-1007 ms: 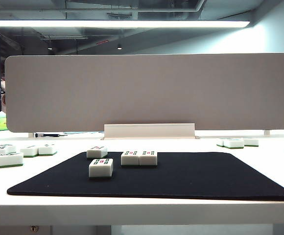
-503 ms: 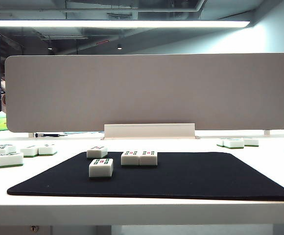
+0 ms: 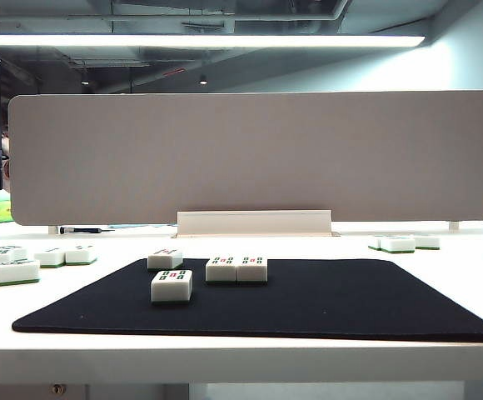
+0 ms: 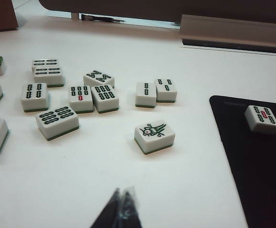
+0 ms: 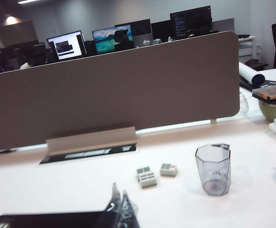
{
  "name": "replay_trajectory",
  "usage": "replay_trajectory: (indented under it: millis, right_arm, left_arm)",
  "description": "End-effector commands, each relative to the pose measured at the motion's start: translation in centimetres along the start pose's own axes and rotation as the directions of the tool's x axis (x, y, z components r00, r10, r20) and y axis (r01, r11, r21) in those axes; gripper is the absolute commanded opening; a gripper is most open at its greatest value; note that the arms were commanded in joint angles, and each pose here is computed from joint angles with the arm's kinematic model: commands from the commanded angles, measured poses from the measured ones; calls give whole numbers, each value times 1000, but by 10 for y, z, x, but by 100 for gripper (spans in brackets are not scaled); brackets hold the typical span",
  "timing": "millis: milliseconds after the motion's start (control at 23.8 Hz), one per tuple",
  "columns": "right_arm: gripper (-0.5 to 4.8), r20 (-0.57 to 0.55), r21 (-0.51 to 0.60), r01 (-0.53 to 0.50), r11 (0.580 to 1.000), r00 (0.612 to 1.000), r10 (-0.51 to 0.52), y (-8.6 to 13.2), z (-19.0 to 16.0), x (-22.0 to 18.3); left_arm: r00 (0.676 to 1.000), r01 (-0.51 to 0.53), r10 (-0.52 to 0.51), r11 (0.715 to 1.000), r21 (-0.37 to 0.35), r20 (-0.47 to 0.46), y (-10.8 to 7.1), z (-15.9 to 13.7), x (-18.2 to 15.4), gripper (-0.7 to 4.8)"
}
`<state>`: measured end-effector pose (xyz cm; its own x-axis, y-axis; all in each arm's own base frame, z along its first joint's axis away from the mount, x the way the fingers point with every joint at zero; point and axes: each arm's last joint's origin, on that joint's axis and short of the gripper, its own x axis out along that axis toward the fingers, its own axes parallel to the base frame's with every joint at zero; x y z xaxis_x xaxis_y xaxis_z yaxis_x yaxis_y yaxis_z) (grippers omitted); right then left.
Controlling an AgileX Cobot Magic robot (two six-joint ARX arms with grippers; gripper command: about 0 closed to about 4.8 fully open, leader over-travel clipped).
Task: Arrange four mahjong tiles into a neat stack, creating two layers of paired tiles.
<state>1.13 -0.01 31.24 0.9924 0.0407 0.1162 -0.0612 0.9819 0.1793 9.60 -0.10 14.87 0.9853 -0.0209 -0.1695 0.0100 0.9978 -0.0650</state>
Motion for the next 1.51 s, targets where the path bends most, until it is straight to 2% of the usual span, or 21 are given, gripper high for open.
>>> replay_trajectory:
  millis: [42, 461, 671, 755, 923, 1007, 1258, 1384, 1468, 1510]
  right_arm:
    - [-1, -48, 0, -76, 997, 996, 75, 4, 10, -17]
    - [-1, -169, 15, -124, 992, 978, 125, 6, 15, -39]
    - [-1, -213, 36, -205, 978, 955, 208, 8, 14, -44]
    - [-1, -239, 58, -273, 960, 930, 279, 10, 13, -47]
    - [-1, -261, 80, -337, 938, 901, 346, 12, 13, -49]
    - [-1, -279, 103, -392, 914, 871, 404, 14, 11, -50]
    - [-1, -332, 146, -431, 890, 826, 455, 14, 6, -53]
    - [-1, -358, 178, -465, 867, 790, 497, 15, 3, -54]
    - [-1, -388, 214, -491, 844, 751, 535, 16, -1, -56]
    - [-1, -392, 216, -489, 845, 749, 534, 16, -1, -56]
  left_arm:
    - [1000, -4, 5, 1000, 3, -11, 0, -1, 0, -6]
    - [1000, -5, 5, 1000, 2, -12, 0, -1, 0, -6]
    - [1000, -5, 5, 1000, 1, -11, 0, -1, 0, -6]
    - [1000, -4, 4, 1000, -1, -11, 0, -1, 0, -6]
    - [1000, -4, 4, 1000, -1, -11, 0, -1, 0, -6]
    - [1000, -3, 3, 1000, -1, -11, 0, -1, 0, -6]
    - [1000, -3, 3, 1000, -8, -11, 0, -1, 0, -6]
    - [1000, -4, 4, 999, -47, -11, 0, -1, 0, -6]
    - [1000, 8, -9, 996, -88, -10, 0, -1, 0, -6]
    - [1000, 10, -11, 995, -98, -11, 0, -1, 0, -6]
